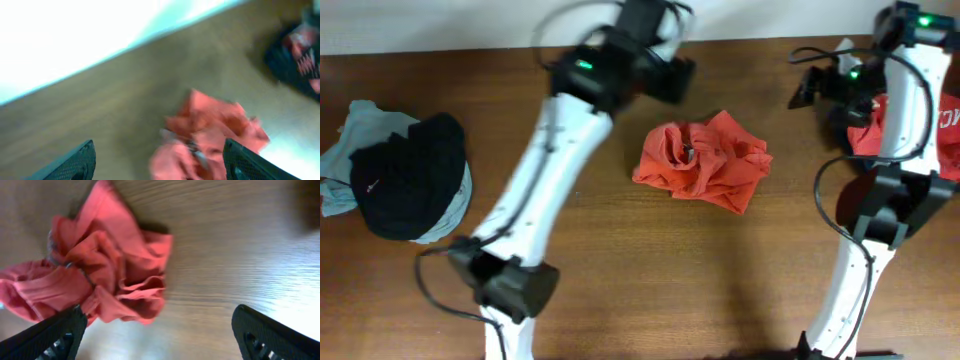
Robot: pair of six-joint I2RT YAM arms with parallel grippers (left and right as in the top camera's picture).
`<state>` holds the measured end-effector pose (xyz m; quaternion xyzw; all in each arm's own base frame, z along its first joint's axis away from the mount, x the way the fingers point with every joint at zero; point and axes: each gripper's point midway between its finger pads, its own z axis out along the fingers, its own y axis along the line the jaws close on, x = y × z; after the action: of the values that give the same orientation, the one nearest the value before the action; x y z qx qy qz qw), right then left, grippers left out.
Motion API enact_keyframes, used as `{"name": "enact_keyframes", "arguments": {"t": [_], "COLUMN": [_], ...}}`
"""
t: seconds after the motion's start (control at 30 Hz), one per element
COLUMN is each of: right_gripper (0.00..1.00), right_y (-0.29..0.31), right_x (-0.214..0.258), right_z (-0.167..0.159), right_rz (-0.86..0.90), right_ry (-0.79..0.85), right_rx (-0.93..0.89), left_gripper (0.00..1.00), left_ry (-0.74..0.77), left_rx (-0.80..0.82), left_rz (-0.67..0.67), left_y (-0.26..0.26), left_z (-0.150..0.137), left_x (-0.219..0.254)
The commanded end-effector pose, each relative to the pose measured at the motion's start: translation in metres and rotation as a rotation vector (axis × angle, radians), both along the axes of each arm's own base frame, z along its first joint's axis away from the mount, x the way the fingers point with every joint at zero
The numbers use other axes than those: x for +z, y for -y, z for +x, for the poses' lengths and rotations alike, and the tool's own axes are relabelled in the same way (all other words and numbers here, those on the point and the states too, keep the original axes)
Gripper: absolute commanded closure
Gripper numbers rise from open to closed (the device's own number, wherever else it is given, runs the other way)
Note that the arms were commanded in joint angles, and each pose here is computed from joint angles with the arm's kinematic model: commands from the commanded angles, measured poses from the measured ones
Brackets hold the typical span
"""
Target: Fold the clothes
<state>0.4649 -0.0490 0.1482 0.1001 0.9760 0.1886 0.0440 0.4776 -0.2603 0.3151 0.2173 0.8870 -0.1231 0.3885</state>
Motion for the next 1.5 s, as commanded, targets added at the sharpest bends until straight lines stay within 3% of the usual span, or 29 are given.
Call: {"name": "enact_keyframes", "arguments": {"t": [0.0,0.3,0.53,0.73,0.83,1.1,1.17,1.47], "right_gripper": [0.05,0.05,0.15,0.23,0.33,0.88,0.96,0.96], "right_y": [-0.062,-0.153,-0.180,-0.169,-0.164,-0.147,-0.140,-0.087], "right_x": [0.021,0.012,0.002,-0.031,-0.048,-0.053,-0.051,-0.046], "right_z": [-0.001,-0.015,-0.027,-0.046,-0.049,-0.012,0.003,0.045], "right_rz": [0.022,-0.118,-0.249,-0.352,-0.376,-0.387,-0.382,-0.386], "right_ry": [0.040,-0.015,-0.061,-0.192,-0.224,-0.093,-0.036,0.104], "right_rx": [0.123,0.243,0.202,0.145,0.147,0.119,0.125,0.104], "left_gripper": [0.19,0.18,0.18,0.17,0.17,0.17,0.17,0.17], "left_ry": [0.034,-0.080,-0.107,-0.107,-0.106,-0.110,-0.110,-0.109], "left_rx": [0.186,0.435,0.470,0.470,0.469,0.469,0.469,0.469], "left_rz": [-0.046,-0.019,-0.011,-0.011,-0.011,-0.010,-0.010,-0.010], "left_y": [-0.076,-0.202,-0.220,-0.220,-0.220,-0.220,-0.220,-0.220], "left_z": [0.021,0.031,0.028,0.028,0.028,0.027,0.027,0.027], "left_x": [0.032,0.010,0.005,0.005,0.005,0.005,0.005,0.005]}}
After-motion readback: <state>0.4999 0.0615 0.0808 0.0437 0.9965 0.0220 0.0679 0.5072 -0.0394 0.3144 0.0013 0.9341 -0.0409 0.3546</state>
